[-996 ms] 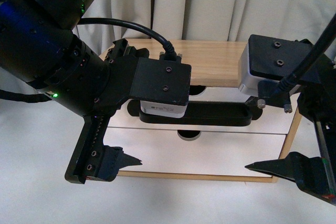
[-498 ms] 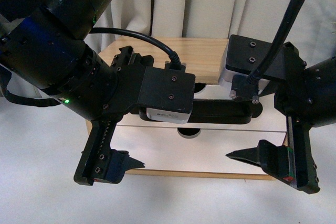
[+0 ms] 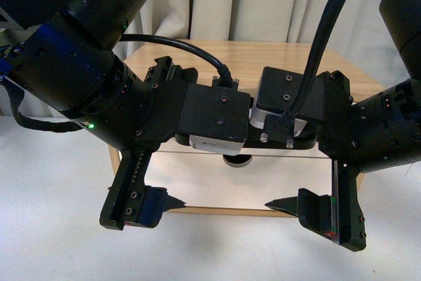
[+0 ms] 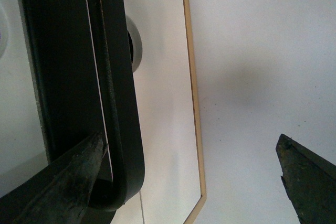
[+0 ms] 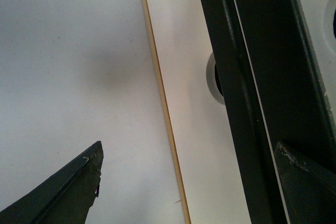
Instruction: Pull drawer
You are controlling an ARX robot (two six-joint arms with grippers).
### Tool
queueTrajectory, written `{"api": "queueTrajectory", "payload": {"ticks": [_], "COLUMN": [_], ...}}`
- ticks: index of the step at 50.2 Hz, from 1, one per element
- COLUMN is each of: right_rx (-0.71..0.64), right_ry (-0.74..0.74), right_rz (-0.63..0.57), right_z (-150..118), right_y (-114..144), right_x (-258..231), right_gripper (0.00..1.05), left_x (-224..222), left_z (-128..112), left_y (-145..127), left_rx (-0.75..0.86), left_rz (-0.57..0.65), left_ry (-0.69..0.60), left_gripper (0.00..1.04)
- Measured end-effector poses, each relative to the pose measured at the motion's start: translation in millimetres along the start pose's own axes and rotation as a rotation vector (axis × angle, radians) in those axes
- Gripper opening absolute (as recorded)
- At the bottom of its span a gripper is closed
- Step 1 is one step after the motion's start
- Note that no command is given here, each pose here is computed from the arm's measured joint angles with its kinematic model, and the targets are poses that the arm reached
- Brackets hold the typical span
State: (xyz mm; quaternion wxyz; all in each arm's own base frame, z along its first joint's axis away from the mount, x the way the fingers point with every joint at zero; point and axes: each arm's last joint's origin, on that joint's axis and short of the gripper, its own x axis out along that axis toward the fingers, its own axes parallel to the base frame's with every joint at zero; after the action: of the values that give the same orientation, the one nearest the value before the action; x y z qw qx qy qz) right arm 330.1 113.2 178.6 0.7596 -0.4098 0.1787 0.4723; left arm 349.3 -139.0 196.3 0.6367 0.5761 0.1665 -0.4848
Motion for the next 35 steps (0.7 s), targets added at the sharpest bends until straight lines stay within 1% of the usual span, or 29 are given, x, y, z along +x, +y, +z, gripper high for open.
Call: {"api": "queueTrajectory", "payload": {"ticks": [11,23,35], "right_rx": [0.0,-0.045,-0.075], "right_ry": [0.008,0.023,0.038], "right_rz": [0.054,0.129,0.187], "right_z": [0,4,8], "right_y": [3,9,19], "right_x": [0,-8,-16], "right_gripper": [0.96,0.96,0.96], "left_x": [1,-6,-13], "left_z": [3,8,9], "left_y": [-3,-12,-22], "left_rx": [0.011,0.031,0.049], "left_rz": [-0.032,-0.101,-0.135], "left_ry": [-0.001,-0.014,-0.025], "left_gripper": [0.98,0.98,0.99]}}
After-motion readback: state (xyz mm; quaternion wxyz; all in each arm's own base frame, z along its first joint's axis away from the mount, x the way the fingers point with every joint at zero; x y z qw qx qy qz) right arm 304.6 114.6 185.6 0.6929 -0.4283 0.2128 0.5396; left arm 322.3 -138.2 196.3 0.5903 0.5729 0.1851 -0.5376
